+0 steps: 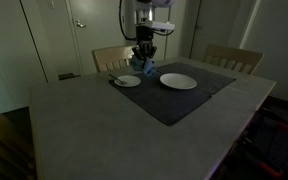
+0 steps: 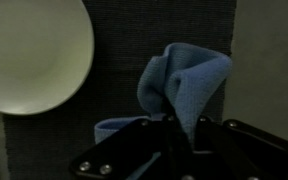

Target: Pick up the towel and clean the plate

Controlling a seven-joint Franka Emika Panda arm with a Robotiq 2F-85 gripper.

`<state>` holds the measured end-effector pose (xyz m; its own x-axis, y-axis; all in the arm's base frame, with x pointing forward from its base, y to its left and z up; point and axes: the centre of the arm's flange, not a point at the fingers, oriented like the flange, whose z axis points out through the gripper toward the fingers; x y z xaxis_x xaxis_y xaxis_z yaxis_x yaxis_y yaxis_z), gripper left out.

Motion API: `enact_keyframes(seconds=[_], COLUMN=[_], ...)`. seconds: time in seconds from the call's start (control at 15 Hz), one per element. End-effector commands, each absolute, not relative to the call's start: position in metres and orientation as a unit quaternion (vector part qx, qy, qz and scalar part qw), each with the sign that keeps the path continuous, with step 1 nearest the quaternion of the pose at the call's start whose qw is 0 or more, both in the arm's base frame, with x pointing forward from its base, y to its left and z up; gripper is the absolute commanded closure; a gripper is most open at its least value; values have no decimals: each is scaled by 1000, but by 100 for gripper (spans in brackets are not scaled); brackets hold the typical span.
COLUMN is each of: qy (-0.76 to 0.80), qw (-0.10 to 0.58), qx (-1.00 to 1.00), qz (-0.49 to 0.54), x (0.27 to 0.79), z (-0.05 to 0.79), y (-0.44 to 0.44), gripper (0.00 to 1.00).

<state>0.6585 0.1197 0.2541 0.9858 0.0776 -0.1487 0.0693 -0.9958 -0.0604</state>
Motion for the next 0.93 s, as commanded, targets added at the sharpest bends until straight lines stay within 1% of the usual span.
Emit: enact_keyframes(seconds=[0.0,0.13,0.6,0.87], qy=[-31,-26,19,50], qw=[3,-9,-18,-28], qx=[-996,-995,-993,-994], qz=[85,92,112,97], x=[650,646,619,605], z=[271,269,250,240], y=[88,69,10,-18], gripper=[95,99,98,98])
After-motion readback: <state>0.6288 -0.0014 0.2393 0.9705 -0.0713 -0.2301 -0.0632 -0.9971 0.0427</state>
